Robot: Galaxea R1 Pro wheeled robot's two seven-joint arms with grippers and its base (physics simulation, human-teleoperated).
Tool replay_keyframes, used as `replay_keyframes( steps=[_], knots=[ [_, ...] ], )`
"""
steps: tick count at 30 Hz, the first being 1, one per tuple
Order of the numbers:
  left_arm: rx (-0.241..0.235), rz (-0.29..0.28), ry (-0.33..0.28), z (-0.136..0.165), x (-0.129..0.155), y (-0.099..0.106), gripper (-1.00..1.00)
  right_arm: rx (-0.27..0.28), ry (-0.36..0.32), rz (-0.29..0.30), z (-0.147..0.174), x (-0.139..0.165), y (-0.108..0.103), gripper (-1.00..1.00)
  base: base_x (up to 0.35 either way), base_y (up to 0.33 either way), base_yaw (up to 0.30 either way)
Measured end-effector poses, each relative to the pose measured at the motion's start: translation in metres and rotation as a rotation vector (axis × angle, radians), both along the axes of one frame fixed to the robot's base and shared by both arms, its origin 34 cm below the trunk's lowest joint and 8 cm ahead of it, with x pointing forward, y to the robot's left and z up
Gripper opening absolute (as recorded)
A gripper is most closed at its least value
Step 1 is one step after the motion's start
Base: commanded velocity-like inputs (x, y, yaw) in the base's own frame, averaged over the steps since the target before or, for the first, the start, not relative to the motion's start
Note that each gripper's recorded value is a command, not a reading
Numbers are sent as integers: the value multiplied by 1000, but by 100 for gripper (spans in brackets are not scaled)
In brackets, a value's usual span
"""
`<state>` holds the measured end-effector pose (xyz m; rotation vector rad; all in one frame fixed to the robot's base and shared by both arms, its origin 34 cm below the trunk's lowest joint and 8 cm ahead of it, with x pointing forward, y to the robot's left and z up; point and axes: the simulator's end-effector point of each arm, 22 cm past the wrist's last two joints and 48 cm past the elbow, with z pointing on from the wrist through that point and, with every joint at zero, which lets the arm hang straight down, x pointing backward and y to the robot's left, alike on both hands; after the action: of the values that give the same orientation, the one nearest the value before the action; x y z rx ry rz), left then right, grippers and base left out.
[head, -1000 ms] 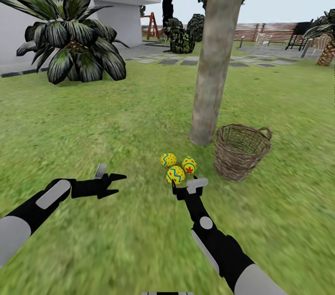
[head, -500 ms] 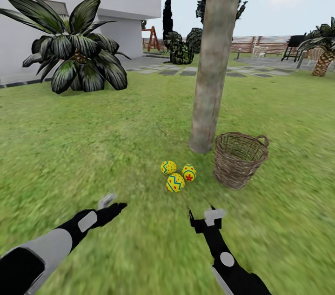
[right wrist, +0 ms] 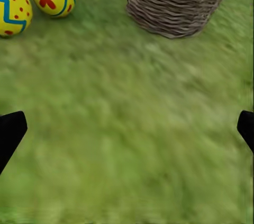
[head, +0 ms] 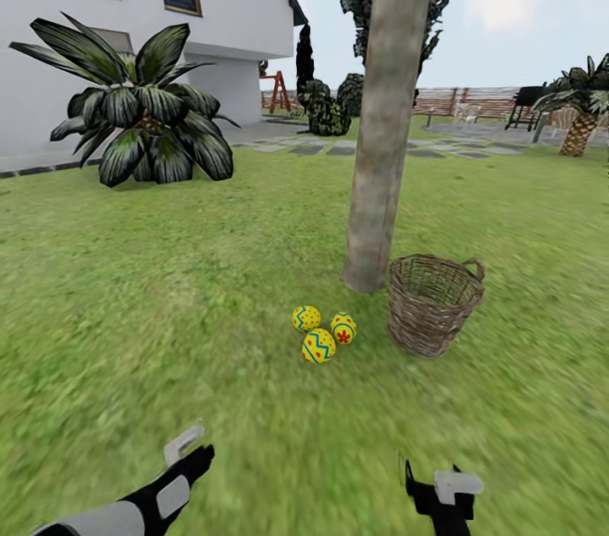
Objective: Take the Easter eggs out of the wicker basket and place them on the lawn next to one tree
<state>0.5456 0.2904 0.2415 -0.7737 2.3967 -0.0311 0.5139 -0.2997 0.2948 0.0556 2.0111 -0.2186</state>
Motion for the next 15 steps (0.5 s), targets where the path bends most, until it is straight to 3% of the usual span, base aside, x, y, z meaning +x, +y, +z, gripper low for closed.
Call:
replay_keyframes(
  steps=[2,3,8,12,13,15],
  knots=[
    [2,2,16,-6,-16,0,100,-21,6,-9,-5,-12,-10,100,0,0,0],
    [12,11,32,-16,-37,3,100,-34,9,-19,-9,-20,-18,100,0,0,0],
    [63,37,-3,-20,-66,17,100,-45,6,-38,-6,-24,-28,100,0,0,0],
    [85,44,8,-29,-97,24,100,-58,16,-40,-7,-30,-33,100,0,0,0],
    [110,56,1,-32,-114,32,100,-61,19,-40,-7,-32,-34,100,0,0,0],
    [134,58,-23,-30,-121,38,100,-62,13,-40,-4,-31,-35,100,0,0,0]
  ],
)
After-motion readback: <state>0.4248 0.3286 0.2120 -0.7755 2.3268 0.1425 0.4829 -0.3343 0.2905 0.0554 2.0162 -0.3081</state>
